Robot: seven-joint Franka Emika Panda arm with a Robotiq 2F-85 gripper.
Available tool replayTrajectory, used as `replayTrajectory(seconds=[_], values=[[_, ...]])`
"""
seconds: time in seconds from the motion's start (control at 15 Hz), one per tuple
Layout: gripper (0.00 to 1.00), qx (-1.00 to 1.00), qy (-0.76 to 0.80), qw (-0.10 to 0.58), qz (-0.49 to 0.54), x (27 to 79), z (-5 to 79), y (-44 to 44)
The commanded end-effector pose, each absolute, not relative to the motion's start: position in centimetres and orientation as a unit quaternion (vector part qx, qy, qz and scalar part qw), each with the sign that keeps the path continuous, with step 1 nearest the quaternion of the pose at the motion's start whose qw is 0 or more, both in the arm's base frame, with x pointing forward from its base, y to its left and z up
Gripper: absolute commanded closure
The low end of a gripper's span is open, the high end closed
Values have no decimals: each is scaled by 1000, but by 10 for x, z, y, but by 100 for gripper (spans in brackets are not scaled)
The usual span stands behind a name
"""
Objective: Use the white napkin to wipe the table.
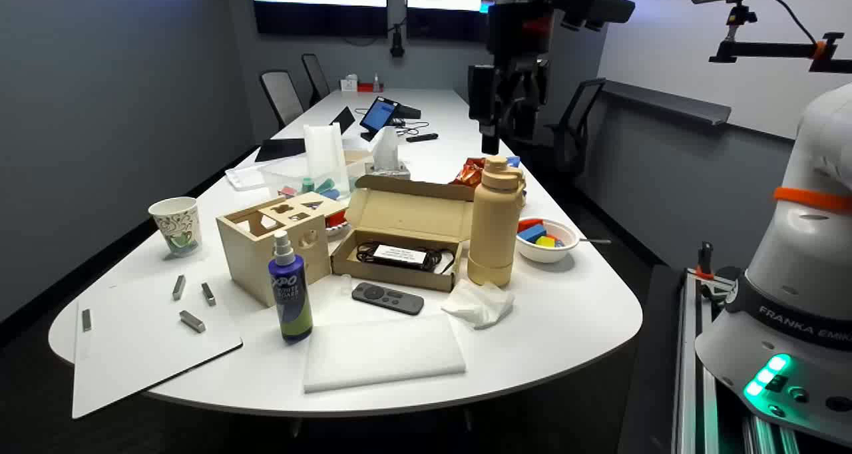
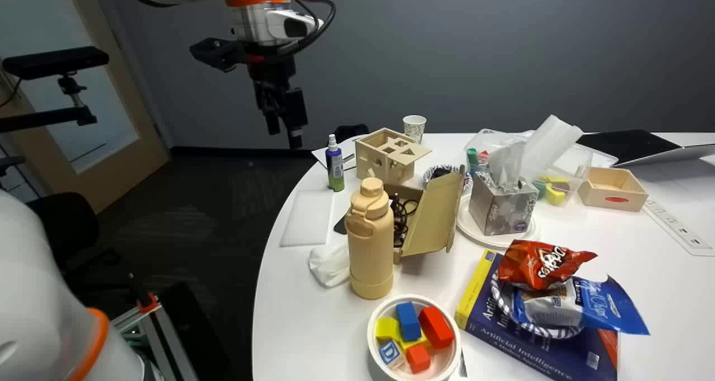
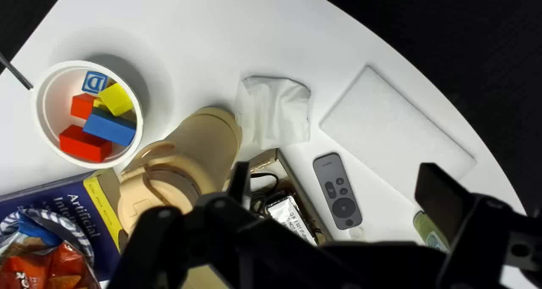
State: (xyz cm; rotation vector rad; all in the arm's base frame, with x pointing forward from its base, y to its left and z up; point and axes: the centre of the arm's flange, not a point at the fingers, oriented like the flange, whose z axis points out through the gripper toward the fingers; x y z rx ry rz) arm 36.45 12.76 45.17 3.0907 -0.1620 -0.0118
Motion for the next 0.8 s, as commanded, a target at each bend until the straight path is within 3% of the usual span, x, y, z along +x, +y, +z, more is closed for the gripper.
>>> replayTrajectory(seconds=[0.0,0.33,0.73], values=[[0,998,-52,23,-4,365,452,128],[0,998,-52,23,-4,365,452,128],[0,995,-89,36,-32,413,375,146]])
